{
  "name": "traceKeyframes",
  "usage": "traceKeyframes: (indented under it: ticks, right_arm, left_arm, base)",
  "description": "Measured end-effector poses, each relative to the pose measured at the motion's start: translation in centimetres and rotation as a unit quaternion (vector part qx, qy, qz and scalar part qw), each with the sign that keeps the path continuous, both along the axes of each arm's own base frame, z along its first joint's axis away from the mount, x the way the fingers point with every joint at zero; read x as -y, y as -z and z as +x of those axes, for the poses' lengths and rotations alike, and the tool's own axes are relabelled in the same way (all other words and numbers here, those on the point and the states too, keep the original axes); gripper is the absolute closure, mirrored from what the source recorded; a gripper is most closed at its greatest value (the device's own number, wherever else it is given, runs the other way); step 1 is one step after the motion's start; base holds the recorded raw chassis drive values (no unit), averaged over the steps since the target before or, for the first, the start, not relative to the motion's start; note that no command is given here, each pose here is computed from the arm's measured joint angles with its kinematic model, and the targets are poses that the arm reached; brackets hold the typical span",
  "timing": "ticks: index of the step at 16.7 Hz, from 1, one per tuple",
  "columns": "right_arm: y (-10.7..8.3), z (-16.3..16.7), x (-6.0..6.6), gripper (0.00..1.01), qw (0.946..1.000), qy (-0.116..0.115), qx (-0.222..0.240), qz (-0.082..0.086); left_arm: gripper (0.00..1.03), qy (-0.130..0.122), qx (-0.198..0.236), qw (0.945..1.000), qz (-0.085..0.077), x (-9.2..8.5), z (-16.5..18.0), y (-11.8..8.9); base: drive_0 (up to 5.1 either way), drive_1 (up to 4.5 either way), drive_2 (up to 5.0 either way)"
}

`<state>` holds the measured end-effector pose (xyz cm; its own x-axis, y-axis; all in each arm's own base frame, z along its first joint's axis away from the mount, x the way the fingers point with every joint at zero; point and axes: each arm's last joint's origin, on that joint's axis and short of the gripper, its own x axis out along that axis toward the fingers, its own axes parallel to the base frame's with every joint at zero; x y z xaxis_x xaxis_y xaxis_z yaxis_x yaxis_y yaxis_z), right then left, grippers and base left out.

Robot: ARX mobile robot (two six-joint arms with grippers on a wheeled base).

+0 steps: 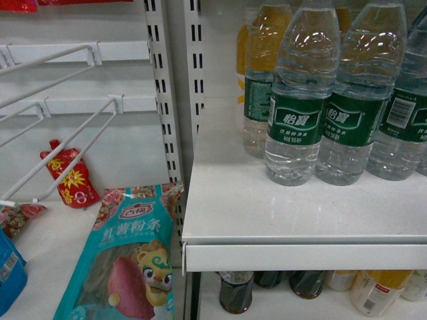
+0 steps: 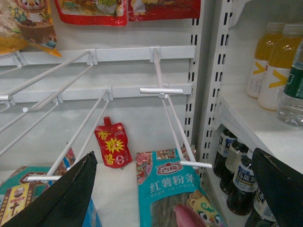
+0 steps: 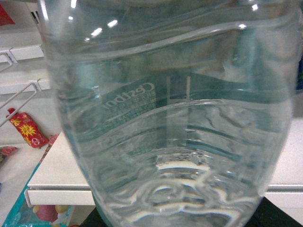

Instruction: Move water from second to third shelf

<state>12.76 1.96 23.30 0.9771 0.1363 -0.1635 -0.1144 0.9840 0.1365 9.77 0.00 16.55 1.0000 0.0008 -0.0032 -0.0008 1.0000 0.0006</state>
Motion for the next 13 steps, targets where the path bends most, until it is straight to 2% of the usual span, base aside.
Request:
traceKeyframes:
  ticks: [3,4,6,8,10,12,13]
  right_arm:
    - [0.0,0.0,0.0,0.62,1.0,0.0,0.0,0.0]
    - [0.0,-0.1,-0.2,0.62,0.9993,0.025,-0.027,-0.003]
    - [0.2,-0.1,0.3,0.62,0.9935,0.093,-0.06,-0.026]
    - [0.2,0.3,1.3,0.62,0.9877,0.14,-0.064,-0.026]
    - [0.2,0.9,1.5,0.62,0.9874,0.142,-0.065,-0.024]
    - [0.8,2.1,1.5,0.62,0.9893,0.121,-0.081,-0.015]
    - [1.1,2.7,1.6,0.62,0.9885,0.122,-0.09,-0.01]
  left_arm:
    - [0.05,0.0,0.0,1.0,0.0,0.0,0.0,0.0]
    - [0.05,0.0,0.0,1.0,0.0,0.0,0.0,0.0]
    - [0.05,0.001,0.0,1.0,0.0,0.0,0.0,0.0]
    - [0.05,0.001,0.0,1.0,0.0,0.0,0.0,0.0]
    - [0.05,0.001,0.0,1.0,0.0,0.0,0.0,0.0]
    - [0.05,0.001,0.0,1.0,0.0,0.0,0.0,0.0]
    - [0.05,0.001,0.0,1.0,0.0,0.0,0.0,0.0]
  base:
    - [0.0,0.0,0.0]
    - [0.0,0.0,0.0]
    - [0.0,0.0,0.0]
    - [0.0,0.0,0.0]
    - [0.0,0.0,0.0]
    - [0.0,0.0,0.0]
    - [0.0,0.0,0.0]
